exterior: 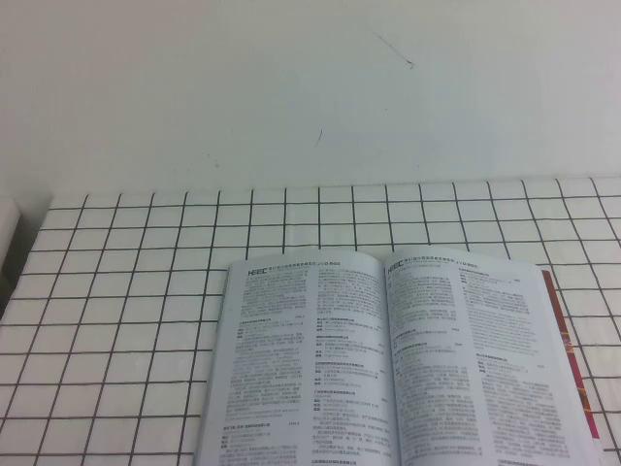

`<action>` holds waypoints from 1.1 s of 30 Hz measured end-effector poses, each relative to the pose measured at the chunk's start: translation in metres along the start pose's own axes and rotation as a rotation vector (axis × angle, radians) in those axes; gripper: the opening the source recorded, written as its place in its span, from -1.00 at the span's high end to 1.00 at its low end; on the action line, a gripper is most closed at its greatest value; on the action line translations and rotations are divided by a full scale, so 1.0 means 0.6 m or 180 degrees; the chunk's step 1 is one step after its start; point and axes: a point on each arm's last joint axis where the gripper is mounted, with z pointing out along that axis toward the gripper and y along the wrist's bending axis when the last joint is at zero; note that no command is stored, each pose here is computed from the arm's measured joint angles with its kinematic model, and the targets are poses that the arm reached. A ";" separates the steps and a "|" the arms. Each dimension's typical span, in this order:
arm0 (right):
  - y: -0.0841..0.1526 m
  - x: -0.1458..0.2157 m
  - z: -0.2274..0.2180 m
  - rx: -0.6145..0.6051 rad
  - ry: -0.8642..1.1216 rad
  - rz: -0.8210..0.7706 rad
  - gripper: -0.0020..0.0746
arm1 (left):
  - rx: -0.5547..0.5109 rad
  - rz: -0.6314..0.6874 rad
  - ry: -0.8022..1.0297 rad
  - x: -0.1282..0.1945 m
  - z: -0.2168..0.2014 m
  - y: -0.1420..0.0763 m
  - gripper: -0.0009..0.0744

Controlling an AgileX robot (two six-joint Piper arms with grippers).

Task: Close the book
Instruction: 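Close the open booklet and leave it lying on the table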

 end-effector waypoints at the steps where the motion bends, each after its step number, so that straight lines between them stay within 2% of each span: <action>1: 0.000 0.000 0.000 0.0000 0.0000 0.0000 0.95 | 0.0000 0.0000 0.0000 0.000 0.000 0.000 0.99; 9: 0.000 0.000 0.000 0.0000 0.0000 0.0000 0.95 | 0.0001 -0.0003 0.0000 0.000 0.000 0.000 0.98; 17: 0.000 0.000 0.000 0.0000 0.0000 0.0000 0.95 | 0.0122 -0.0375 0.0003 0.000 0.000 -0.006 0.98; 33: 0.000 0.000 0.000 0.0000 0.0000 0.0000 0.95 | 0.0139 -0.0432 0.0004 0.000 0.000 -0.007 0.99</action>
